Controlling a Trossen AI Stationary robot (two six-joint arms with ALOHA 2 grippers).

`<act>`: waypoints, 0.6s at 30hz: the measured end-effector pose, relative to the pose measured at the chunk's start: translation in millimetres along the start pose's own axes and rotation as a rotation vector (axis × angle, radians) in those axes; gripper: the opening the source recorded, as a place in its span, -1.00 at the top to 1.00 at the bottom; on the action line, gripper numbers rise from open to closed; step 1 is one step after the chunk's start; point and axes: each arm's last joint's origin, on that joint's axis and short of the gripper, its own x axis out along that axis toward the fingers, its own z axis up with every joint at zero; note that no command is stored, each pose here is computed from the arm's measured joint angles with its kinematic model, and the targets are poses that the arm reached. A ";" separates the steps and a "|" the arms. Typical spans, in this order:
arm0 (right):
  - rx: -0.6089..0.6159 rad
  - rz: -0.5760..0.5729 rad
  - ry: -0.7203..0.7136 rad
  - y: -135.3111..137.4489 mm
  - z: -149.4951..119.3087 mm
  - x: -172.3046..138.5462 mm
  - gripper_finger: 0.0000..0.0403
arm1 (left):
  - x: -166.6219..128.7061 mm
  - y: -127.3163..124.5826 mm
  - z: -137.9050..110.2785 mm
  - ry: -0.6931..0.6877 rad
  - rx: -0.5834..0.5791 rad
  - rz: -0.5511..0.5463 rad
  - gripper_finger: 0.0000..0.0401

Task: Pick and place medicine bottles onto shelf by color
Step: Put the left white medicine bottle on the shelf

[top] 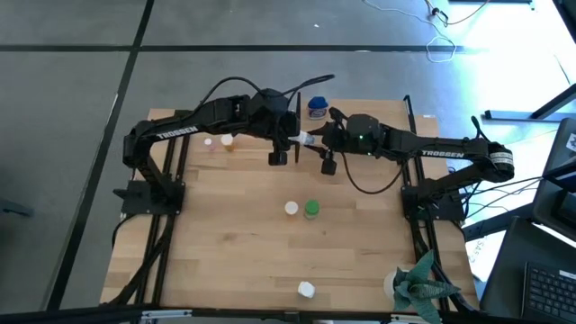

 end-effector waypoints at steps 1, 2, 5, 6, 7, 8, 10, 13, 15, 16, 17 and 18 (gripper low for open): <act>0.000 0.000 0.000 0.0 -0.1 0.0 0.17 | 0.0 0.0 0.0 0.000 0.000 0.000 0.25; 0.001 0.001 0.000 0.1 -0.1 0.0 0.18 | 0.0 0.0 0.0 0.000 0.000 0.000 0.25; 0.003 0.001 -0.001 0.1 0.0 0.0 0.19 | -0.1 0.0 0.1 -0.001 -0.001 -0.001 0.25; 0.003 0.002 -0.001 0.1 0.0 0.0 0.18 | -0.1 0.0 0.1 -0.001 -0.003 -0.001 0.25; 0.003 0.002 -0.001 0.1 0.0 0.0 0.18 | -0.1 0.1 0.1 0.000 -0.009 0.001 0.25; 0.003 0.003 -0.001 0.1 0.0 0.0 0.18 | -0.1 0.2 0.0 0.002 -0.017 0.007 0.24; 0.002 0.002 -0.002 0.1 0.1 0.0 0.18 | -0.1 0.5 0.0 0.007 -0.022 0.023 0.18; 0.006 0.001 -0.006 -0.1 0.5 0.0 0.18 | -0.2 0.8 0.4 0.006 -0.026 0.035 0.07; 0.009 0.000 -0.010 -0.2 0.9 0.0 0.18 | 0.0 1.2 0.7 0.004 -0.022 0.042 0.01; 0.012 0.000 -0.011 -0.2 0.9 0.0 0.18 | 0.1 1.2 0.8 0.003 -0.023 0.042 0.00; 0.012 0.000 -0.010 -0.2 0.9 0.0 0.18 | 0.0 0.6 0.9 0.004 -0.022 0.041 -0.02; 0.012 0.002 -0.011 0.0 0.9 0.0 0.18 | -0.1 -0.4 1.2 0.003 -0.020 0.040 -0.02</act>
